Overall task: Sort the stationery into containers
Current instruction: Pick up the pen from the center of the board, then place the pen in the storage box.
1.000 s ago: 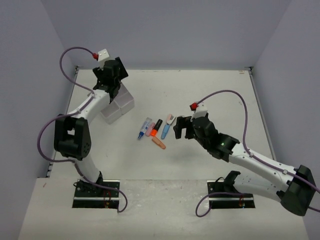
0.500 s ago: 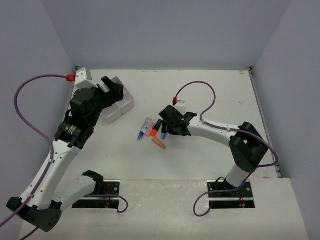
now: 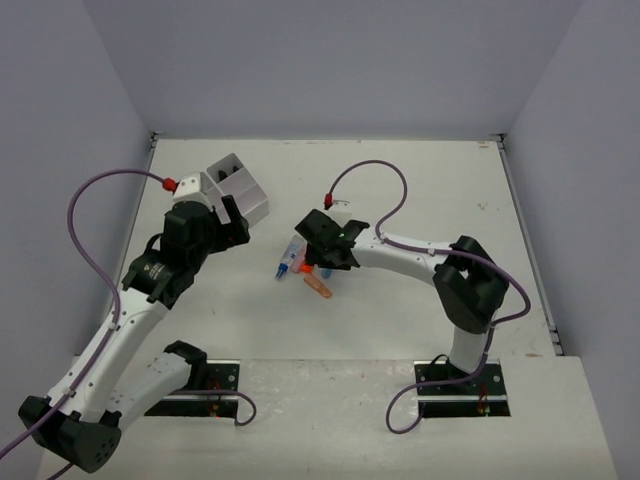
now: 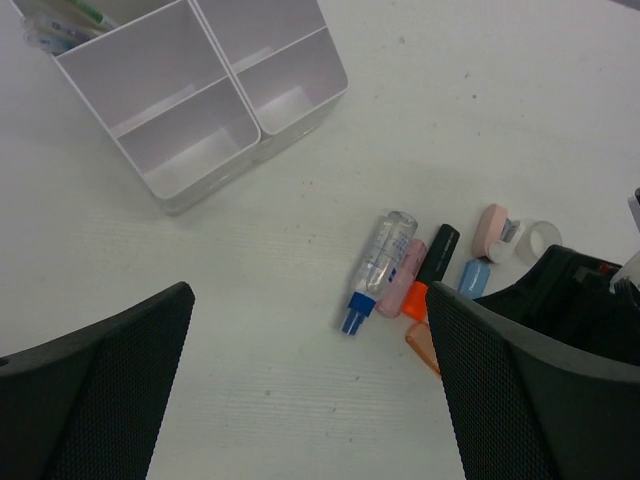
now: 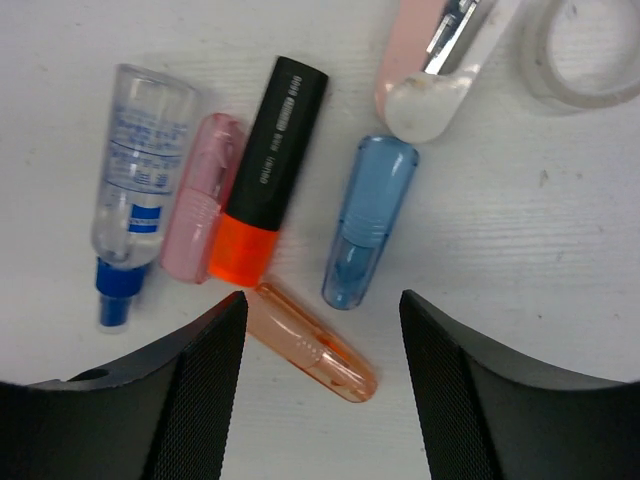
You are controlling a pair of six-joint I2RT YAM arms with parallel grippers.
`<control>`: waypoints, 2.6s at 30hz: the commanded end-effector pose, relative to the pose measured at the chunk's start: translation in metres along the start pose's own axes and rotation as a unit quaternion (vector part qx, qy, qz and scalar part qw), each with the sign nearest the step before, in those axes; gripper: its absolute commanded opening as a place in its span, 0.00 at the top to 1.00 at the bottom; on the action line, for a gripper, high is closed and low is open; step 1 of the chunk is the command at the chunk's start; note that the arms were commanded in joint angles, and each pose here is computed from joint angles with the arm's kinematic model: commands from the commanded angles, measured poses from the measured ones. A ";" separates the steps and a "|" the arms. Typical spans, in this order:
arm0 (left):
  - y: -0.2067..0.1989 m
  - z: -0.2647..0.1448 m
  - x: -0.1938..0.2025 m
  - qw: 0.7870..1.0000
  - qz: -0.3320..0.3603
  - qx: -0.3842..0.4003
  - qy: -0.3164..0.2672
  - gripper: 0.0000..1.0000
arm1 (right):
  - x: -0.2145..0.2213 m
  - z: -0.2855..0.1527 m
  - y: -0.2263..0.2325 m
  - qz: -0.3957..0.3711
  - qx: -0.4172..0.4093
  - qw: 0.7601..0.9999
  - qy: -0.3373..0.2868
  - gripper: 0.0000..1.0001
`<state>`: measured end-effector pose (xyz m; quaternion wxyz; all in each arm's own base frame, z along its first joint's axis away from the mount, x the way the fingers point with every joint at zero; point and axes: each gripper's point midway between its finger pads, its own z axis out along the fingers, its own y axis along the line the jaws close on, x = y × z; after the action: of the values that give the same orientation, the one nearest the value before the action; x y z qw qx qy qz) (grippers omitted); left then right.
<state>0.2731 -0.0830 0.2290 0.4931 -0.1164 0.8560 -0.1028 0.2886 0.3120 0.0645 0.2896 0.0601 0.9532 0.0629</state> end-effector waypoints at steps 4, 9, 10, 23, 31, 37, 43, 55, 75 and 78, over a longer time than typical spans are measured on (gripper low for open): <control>0.014 -0.018 0.004 1.000 0.029 -0.005 -0.007 0.00 | -0.017 0.010 0.023 0.014 0.011 1.000 -0.014 0.43; 0.018 -0.013 0.017 0.999 0.034 -0.007 0.004 0.00 | -0.014 0.022 0.027 0.010 0.022 1.000 -0.010 0.48; 0.018 -0.012 0.018 0.999 0.033 -0.005 0.005 0.00 | -0.015 0.023 0.029 0.009 0.021 1.000 -0.011 0.48; 0.016 -0.016 0.017 1.000 0.027 0.007 -0.007 0.00 | 0.006 0.054 0.020 -0.005 0.057 0.998 0.013 0.57; 0.015 -0.016 0.018 1.000 0.028 0.009 -0.006 0.00 | 0.015 0.060 0.013 0.003 0.060 0.998 0.022 0.65; 0.003 -0.012 0.021 0.999 0.018 0.035 0.009 0.00 | 0.001 0.045 0.012 0.004 0.054 0.999 0.000 0.84; -0.058 -0.001 0.031 0.983 -0.028 0.172 0.052 0.00 | -0.031 -0.001 0.019 -0.032 0.008 0.997 -0.066 1.00; -0.161 -0.028 0.029 0.879 -0.134 0.443 0.113 0.00 | -0.034 -0.134 0.040 -0.225 -0.249 0.900 -0.279 1.00; -0.199 -0.013 0.023 0.868 -0.109 0.469 0.122 1.00 | -0.043 -0.196 0.046 -0.232 -0.319 0.854 -0.340 0.75; -0.187 0.014 -0.002 0.917 -0.088 0.381 0.072 1.00 | -0.054 -0.181 0.026 -0.194 -0.259 0.880 -0.349 0.01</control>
<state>0.2637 -0.2758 0.2475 0.3337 0.0316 0.7682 -0.5454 0.2182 0.3266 0.2295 0.5789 -0.2447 0.7378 0.2460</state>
